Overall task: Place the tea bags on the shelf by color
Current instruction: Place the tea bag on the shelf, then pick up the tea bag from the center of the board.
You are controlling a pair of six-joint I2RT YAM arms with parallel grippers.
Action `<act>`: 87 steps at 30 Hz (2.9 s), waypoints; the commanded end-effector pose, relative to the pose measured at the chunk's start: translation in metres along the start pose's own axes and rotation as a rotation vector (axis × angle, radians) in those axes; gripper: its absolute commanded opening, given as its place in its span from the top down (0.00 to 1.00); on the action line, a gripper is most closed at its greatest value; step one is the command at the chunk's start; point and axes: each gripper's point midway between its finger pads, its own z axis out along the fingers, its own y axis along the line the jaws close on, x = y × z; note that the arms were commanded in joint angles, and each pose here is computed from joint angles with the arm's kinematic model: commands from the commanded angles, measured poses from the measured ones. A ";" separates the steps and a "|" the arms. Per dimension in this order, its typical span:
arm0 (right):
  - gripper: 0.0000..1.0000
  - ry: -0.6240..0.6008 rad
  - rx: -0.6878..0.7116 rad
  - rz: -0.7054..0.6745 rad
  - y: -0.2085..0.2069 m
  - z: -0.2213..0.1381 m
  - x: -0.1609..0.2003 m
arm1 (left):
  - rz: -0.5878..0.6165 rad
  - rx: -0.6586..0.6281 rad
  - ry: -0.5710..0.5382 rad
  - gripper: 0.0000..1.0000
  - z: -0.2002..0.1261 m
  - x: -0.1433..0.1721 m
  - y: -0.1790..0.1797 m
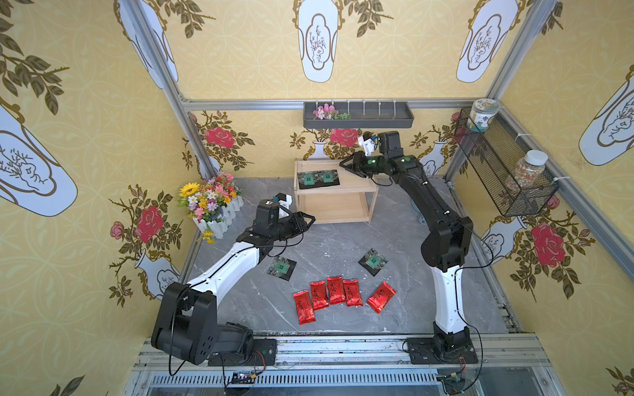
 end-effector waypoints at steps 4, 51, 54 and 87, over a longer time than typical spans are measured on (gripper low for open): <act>0.53 0.002 0.102 -0.107 0.003 -0.021 0.044 | -0.069 -0.050 0.005 0.47 -0.009 0.018 0.019; 0.63 0.531 -0.047 -0.319 -0.002 0.187 0.347 | -0.475 -0.379 -0.184 0.42 -0.055 0.094 0.183; 0.63 0.541 -0.042 -0.296 -0.005 0.180 0.352 | -0.470 -0.367 -0.168 0.43 -0.049 0.092 0.181; 0.69 0.565 -0.087 0.020 -0.021 0.147 0.354 | -0.369 -0.239 -0.083 0.45 -0.039 0.079 0.144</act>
